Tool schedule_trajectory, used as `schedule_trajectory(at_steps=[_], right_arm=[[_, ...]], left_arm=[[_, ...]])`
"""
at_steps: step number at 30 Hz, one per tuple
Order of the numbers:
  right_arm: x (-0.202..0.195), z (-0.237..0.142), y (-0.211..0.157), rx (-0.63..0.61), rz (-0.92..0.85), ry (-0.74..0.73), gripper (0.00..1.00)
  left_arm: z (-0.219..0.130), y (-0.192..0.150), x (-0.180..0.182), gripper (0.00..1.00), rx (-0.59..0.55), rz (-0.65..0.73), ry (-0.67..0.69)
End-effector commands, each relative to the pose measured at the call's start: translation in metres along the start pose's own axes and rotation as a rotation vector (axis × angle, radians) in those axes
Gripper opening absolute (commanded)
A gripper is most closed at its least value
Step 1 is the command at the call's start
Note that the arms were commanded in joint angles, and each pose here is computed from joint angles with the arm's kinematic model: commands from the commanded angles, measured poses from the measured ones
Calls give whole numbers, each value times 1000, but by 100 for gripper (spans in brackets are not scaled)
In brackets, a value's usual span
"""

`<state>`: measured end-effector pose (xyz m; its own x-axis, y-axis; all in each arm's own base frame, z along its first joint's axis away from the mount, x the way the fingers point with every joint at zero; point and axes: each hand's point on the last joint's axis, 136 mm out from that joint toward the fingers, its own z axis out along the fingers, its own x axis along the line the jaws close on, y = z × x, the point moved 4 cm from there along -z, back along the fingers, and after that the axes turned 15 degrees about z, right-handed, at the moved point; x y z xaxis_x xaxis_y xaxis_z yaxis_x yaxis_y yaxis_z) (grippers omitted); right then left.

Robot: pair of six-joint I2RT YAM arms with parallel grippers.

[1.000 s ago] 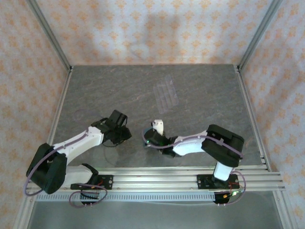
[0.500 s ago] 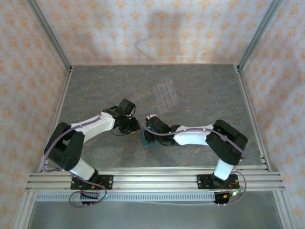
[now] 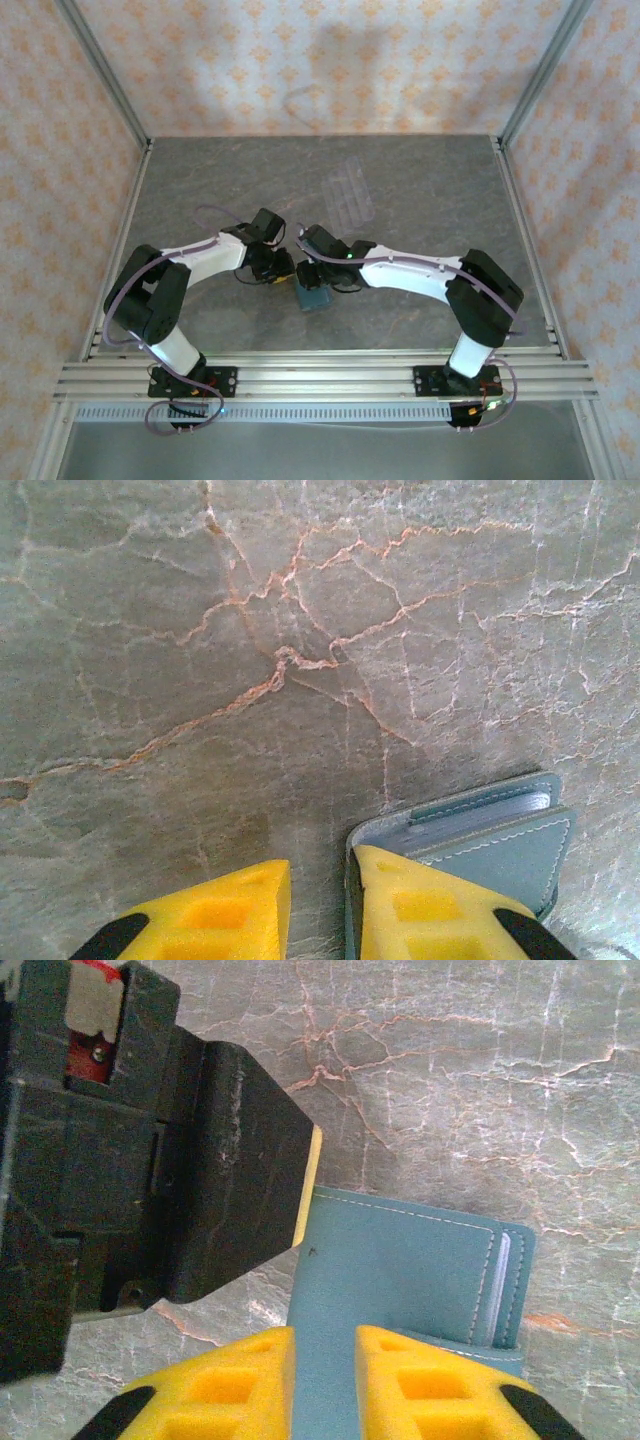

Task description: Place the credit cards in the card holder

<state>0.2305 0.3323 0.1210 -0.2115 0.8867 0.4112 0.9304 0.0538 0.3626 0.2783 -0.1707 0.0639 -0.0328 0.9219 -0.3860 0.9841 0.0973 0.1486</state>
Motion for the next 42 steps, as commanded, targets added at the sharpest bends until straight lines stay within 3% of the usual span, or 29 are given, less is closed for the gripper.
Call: schedule_trajectory(at_steps=[1, 4, 14, 42], right_arm=[[-7, -12, 1, 34, -4, -71, 18], [-13, -15, 1, 36, -8, -136, 18], [-8, 7, -12, 170, -8, -147, 21], [-14, 21, -14, 172, -107, -372, 14]], left_arm=[[-5, 9, -8, 23, -23, 34, -39], [-4, 8, -7, 23, -20, 34, -39], [-5, 8, 2, 22, -27, 9, -41], [-2, 3, 14, 22, -24, -15, -65]])
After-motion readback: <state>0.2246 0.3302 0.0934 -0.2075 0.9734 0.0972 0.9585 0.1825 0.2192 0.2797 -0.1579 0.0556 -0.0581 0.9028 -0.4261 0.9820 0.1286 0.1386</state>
